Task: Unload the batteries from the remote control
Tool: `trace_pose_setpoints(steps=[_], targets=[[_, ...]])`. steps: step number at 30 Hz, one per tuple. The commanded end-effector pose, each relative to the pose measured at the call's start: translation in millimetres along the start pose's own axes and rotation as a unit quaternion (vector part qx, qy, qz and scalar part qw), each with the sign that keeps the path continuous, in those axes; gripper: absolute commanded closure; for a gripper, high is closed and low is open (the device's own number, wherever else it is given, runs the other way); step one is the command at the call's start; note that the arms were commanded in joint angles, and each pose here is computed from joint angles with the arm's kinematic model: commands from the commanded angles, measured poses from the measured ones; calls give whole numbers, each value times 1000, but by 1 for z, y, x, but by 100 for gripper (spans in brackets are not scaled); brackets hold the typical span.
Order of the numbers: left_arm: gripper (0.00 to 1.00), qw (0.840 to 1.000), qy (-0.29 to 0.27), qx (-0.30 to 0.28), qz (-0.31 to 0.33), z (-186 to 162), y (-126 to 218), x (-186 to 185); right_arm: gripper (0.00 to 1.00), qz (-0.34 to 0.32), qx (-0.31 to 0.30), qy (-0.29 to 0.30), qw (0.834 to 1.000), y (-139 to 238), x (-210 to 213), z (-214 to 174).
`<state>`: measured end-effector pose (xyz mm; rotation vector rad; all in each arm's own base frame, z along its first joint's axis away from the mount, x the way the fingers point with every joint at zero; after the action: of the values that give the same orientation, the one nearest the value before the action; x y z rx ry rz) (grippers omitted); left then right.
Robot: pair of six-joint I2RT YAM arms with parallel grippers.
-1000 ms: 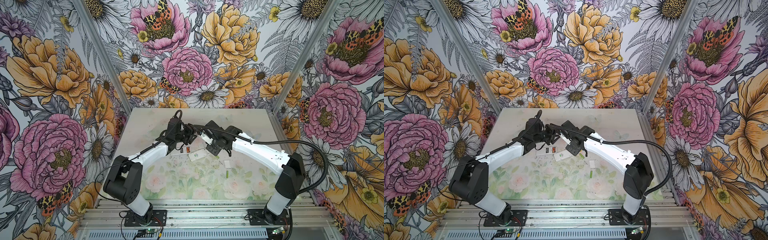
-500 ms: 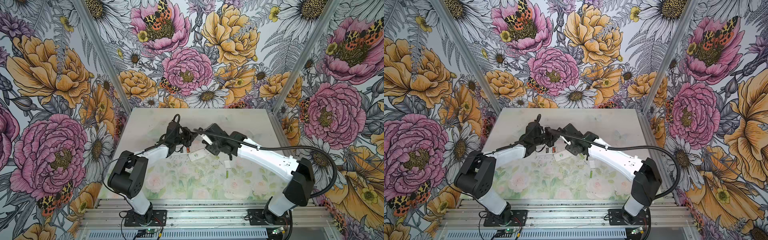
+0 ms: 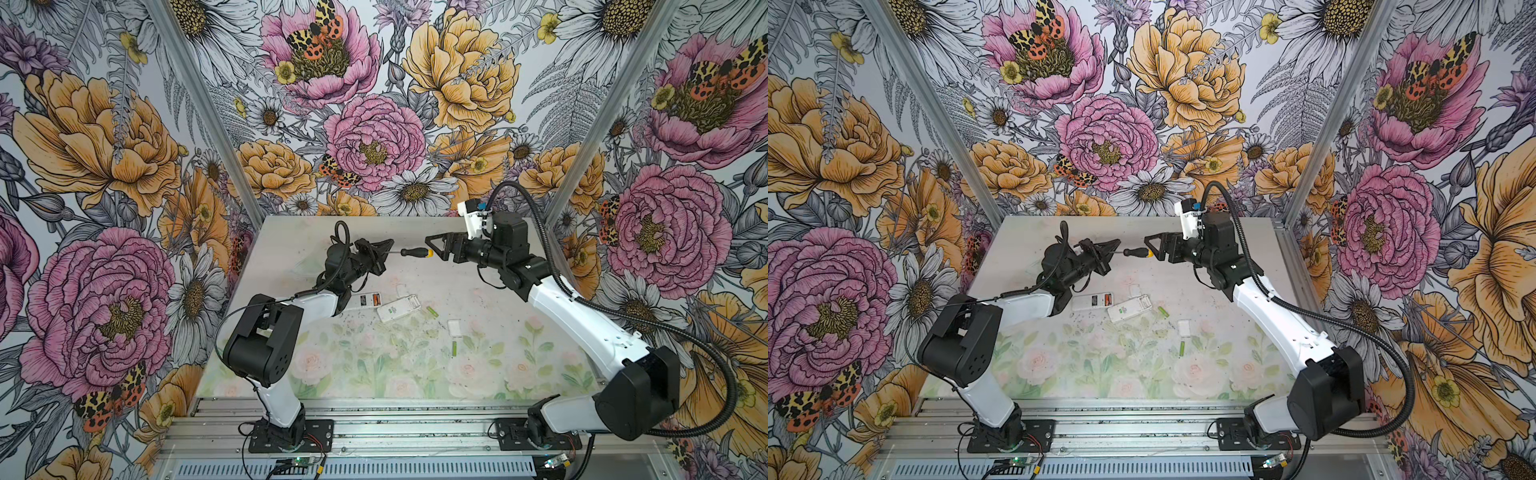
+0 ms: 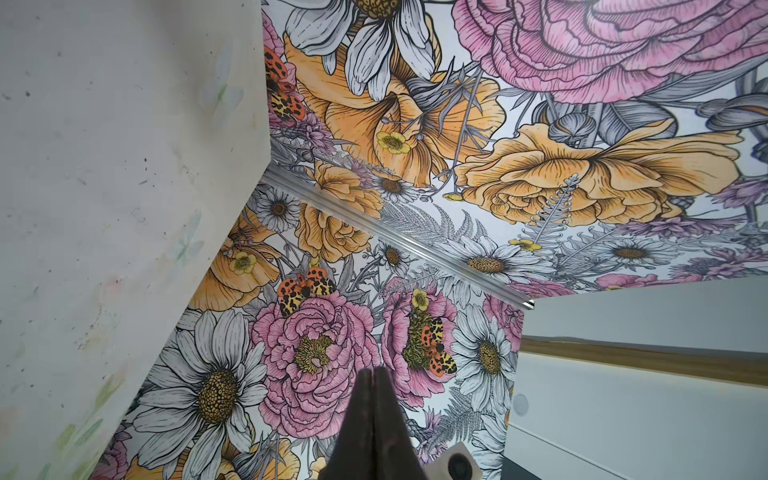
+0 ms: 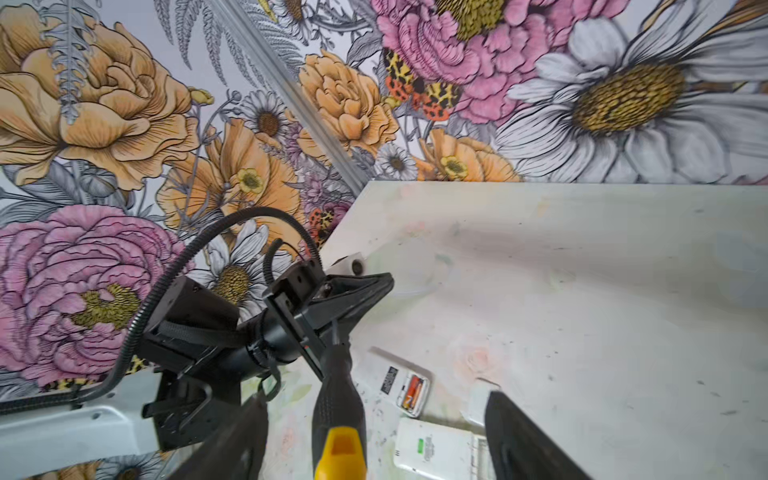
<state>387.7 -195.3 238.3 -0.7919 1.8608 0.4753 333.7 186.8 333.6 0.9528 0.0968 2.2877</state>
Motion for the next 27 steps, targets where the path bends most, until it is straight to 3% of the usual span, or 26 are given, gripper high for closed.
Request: trace_pose_setpoints(steps=[1, 6, 14, 24, 27], targets=[[100, 999, 10, 10, -48, -8, -6, -15, 14, 82, 21, -10, 996, -9, 16, 4], [100, 999, 14, 8, -48, -7, -9, -13, 14, 92, 29, -9, 995, -16, 17, 6], [100, 999, 14, 7, -43, -10, -13, -8, 30, 86, 36, -21, 995, -30, 13, 4], [100, 999, 6, -2, -38, -10, -14, -8, 36, 60, 56, -17, 996, -41, 10, -7], [100, 999, 3, -2, -35, -11, -16, -8, 44, 49, 50, -15, 997, -42, 9, -6]])
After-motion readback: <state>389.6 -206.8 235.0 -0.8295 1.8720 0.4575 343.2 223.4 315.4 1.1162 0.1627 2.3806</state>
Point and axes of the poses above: each gripper's point midway between its finger pads, its own y axis back along the fingers, its own x axis along the line the jaws close on, z = x × y, the point moved 8 cm from there along y, back along the fingers, and after that the axes turned 3 degrees about -y, right-handed, at the moved point
